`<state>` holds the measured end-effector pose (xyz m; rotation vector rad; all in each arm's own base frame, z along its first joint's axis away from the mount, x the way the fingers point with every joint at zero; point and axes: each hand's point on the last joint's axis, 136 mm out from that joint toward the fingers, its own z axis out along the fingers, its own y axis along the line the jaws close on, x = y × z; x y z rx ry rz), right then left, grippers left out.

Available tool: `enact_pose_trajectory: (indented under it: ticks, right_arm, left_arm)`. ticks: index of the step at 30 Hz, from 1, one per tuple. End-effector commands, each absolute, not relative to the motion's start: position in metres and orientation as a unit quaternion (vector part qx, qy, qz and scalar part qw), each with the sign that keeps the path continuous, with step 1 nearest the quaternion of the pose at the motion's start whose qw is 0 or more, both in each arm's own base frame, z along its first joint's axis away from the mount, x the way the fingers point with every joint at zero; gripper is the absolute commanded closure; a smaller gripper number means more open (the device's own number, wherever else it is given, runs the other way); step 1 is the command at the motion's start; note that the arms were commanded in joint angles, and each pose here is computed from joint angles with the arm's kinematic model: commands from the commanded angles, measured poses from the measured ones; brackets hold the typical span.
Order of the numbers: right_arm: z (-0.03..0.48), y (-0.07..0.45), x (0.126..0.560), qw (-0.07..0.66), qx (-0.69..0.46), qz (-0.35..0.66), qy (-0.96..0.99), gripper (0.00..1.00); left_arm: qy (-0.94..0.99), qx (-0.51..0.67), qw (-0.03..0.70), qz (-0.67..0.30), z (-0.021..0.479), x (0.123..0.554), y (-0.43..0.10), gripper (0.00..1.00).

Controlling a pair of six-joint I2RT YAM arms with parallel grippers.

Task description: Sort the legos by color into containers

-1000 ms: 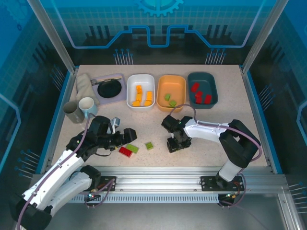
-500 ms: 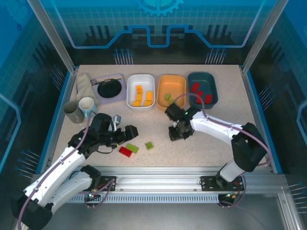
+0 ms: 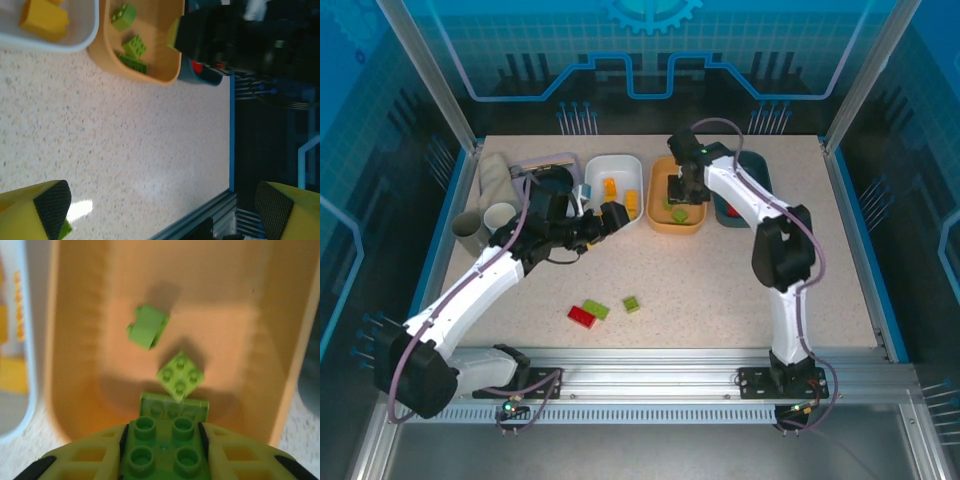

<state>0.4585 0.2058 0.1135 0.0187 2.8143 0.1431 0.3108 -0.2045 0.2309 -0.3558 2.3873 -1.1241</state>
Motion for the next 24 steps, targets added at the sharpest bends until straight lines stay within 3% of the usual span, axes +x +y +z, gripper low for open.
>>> enact_pose_trajectory:
  ticks: [1,11,14,19,24]
  right_arm:
    - [0.101,0.188,0.469,0.131,0.022,0.012,0.991,0.68]
    - [0.054,0.184,0.488,0.083,0.060,-0.009,0.995,0.65]
    - [0.050,0.187,0.488,0.079,0.062,0.000,0.995,0.56]
    - [0.076,0.209,0.497,0.117,0.029,0.036,0.992,0.41]
    - [0.119,0.227,0.497,0.164,0.001,0.052,0.985,0.38]
  left_arm:
    - [0.858,-0.111,0.267,-0.426,0.254,0.324,-0.205,0.01]
    - [0.862,-0.118,0.262,-0.418,0.248,0.321,-0.199,0.01]
    - [0.863,-0.119,0.261,-0.416,0.247,0.319,-0.198,0.01]
    - [0.868,-0.124,0.262,-0.404,0.246,0.314,-0.192,0.01]
    - [0.876,-0.140,0.259,-0.382,0.241,0.304,-0.181,0.01]
